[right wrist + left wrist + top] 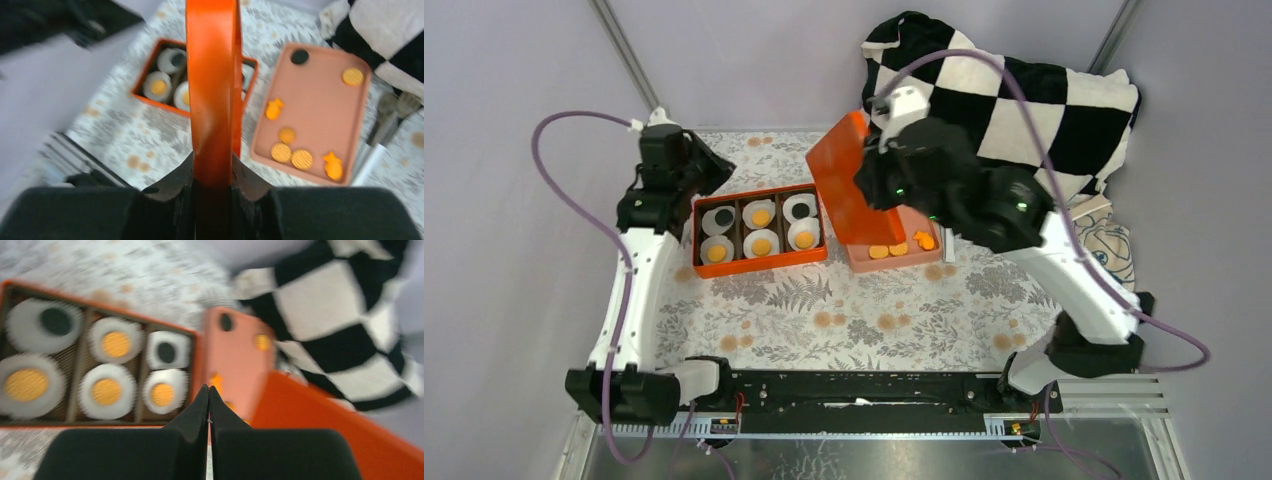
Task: Pack the cookies
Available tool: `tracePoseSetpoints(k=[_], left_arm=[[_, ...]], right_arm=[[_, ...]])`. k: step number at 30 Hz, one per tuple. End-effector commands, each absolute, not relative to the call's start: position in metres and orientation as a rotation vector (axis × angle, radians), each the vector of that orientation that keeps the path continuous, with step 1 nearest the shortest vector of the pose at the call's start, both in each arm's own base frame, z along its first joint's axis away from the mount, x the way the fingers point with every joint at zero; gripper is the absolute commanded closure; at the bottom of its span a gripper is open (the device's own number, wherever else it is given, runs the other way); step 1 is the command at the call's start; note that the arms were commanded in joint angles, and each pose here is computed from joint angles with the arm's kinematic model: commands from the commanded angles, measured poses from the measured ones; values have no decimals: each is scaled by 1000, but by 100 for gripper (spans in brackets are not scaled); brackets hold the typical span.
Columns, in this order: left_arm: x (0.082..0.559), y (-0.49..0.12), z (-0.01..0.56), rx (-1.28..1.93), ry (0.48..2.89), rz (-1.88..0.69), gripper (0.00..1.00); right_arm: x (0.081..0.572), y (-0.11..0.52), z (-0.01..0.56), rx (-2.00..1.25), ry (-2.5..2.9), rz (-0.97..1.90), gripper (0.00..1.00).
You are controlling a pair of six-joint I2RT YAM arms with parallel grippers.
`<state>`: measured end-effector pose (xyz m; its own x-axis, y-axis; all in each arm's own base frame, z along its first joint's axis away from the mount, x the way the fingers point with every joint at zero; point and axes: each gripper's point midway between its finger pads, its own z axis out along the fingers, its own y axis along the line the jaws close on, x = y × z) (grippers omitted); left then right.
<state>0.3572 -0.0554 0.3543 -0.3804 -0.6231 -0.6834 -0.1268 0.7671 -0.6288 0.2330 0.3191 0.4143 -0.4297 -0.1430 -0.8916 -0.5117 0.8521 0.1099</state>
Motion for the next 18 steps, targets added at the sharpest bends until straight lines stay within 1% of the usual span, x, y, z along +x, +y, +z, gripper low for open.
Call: tracePoseSetpoints(k=[1, 4, 7, 9, 12, 15, 18], left_arm=[[376, 8, 288, -861, 1912, -227, 100], [408, 35, 283, -946, 1884, -139, 100], [439, 52, 261, -994, 1962, -5, 100], [446, 65, 240, -1030, 2021, 113, 100], [438, 93, 212, -1098, 2033, 287, 100], [446, 113, 189, -1143, 2049, 287, 100], [465, 121, 164, -1146, 2130, 336, 100]], right_arm=[[228, 320, 498, -390, 1730, 872, 100], [246, 312, 503, -283, 1681, 1008, 100], [263, 305, 497, -243, 1686, 1099, 100], [271, 300, 492, -248, 1670, 1141, 100], [287, 283, 474, -227, 1688, 1154, 100], [303, 271, 459, -205, 1712, 1196, 100], [315, 265, 444, -202, 1741, 1209, 100]])
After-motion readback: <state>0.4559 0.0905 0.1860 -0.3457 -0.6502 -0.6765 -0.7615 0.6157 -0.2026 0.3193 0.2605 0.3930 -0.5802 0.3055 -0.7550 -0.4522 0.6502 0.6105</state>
